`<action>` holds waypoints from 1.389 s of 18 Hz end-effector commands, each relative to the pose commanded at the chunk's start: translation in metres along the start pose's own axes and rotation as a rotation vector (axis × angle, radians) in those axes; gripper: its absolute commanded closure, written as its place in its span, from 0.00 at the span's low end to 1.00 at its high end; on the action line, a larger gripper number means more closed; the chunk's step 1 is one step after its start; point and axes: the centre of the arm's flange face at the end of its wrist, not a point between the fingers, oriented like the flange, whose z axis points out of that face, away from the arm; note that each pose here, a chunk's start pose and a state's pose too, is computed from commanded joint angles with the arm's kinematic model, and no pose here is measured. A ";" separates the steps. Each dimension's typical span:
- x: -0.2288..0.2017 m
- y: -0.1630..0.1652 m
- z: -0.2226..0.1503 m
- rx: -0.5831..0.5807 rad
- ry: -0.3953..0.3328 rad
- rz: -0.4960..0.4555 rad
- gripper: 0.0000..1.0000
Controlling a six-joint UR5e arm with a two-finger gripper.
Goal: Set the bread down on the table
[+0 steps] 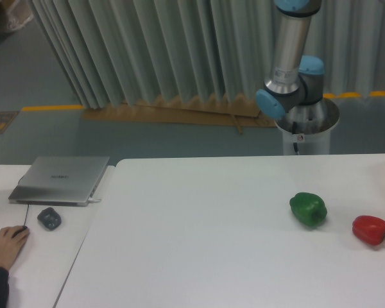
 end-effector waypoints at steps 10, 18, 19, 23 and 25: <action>0.069 -0.125 0.064 -0.521 0.157 0.244 0.59; 0.089 -0.121 0.116 -0.700 0.240 0.294 0.51; 0.088 -0.121 0.118 -0.700 0.238 0.294 0.44; 0.081 -0.122 0.116 -0.697 0.228 0.292 0.00; 0.079 -0.124 0.112 -0.693 0.223 0.296 0.00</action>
